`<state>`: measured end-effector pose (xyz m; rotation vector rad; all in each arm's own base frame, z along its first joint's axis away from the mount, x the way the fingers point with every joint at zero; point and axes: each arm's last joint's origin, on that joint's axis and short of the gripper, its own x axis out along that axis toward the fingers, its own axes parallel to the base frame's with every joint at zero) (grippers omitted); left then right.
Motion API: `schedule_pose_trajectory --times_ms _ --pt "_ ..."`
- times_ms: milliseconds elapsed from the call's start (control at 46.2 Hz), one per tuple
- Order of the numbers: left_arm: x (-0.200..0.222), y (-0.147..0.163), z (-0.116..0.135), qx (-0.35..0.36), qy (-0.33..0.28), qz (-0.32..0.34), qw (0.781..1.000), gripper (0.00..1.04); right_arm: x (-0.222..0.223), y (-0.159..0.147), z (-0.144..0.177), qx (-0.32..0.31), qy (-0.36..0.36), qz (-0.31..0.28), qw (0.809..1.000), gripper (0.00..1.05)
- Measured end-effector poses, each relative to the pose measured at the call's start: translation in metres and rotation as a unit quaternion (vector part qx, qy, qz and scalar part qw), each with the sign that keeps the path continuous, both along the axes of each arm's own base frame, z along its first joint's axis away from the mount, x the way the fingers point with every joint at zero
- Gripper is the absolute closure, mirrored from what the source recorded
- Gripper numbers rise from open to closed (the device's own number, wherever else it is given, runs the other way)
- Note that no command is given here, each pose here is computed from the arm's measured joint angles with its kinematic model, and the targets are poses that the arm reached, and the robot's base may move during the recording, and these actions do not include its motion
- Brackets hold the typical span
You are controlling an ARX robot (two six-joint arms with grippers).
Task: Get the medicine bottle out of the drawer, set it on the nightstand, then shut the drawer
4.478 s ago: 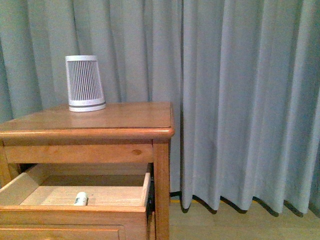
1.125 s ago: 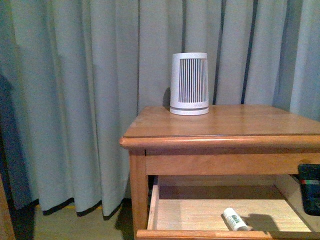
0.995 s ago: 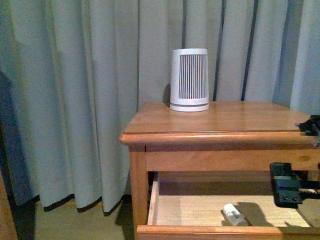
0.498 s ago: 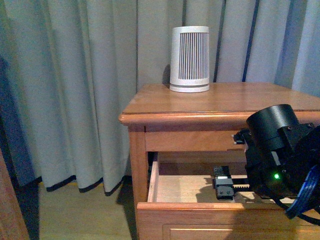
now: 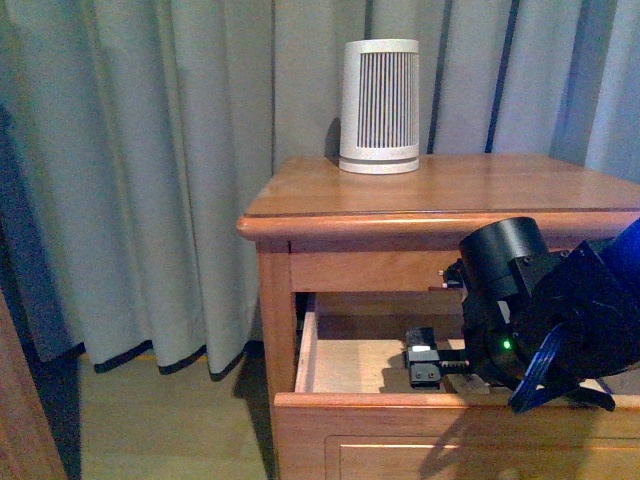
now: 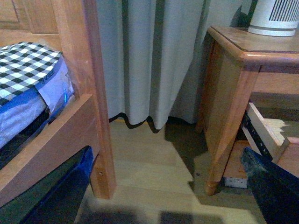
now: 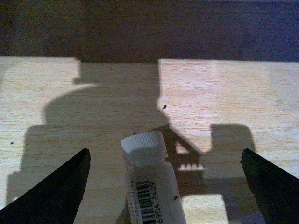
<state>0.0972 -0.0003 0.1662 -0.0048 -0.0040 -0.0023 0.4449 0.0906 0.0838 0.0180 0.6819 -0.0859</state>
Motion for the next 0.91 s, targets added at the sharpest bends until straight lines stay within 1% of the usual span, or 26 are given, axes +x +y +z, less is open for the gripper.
schedule_pose_trajectory --times_ms 151,216,368,541,562,735,844,909 --pt "0.000 0.000 0.000 0.000 0.000 0.000 1.000 0.07 0.002 0.004 -0.009 0.000 0.008 -0.002 1.000 0.07" --pt "0.000 0.000 0.000 0.000 0.000 0.000 1.000 0.07 0.002 0.005 -0.012 0.000 0.010 -0.002 1.000 0.13" --pt "0.000 0.000 0.000 0.000 0.000 0.000 1.000 0.07 0.003 0.005 -0.016 0.005 0.012 -0.004 1.000 0.37" --pt "0.000 0.000 0.000 0.000 0.000 0.000 1.000 0.07 0.004 0.006 -0.016 0.006 0.003 -0.005 1.000 0.71" --pt "0.000 0.000 0.000 0.000 0.000 0.000 1.000 0.07 0.004 0.006 -0.016 0.006 0.002 -0.005 1.000 0.73" --pt "0.000 0.000 0.000 0.000 0.000 0.000 1.000 0.07 0.002 0.005 -0.013 -0.001 -0.004 -0.005 1.000 0.74" --pt "0.000 0.000 0.000 0.000 0.000 0.000 1.000 0.07 -0.001 0.005 0.000 0.001 -0.012 -0.005 1.000 0.74" --pt "0.000 0.000 0.000 0.000 0.000 0.000 1.000 0.07 -0.005 0.005 0.014 0.004 -0.020 -0.004 1.000 0.74"
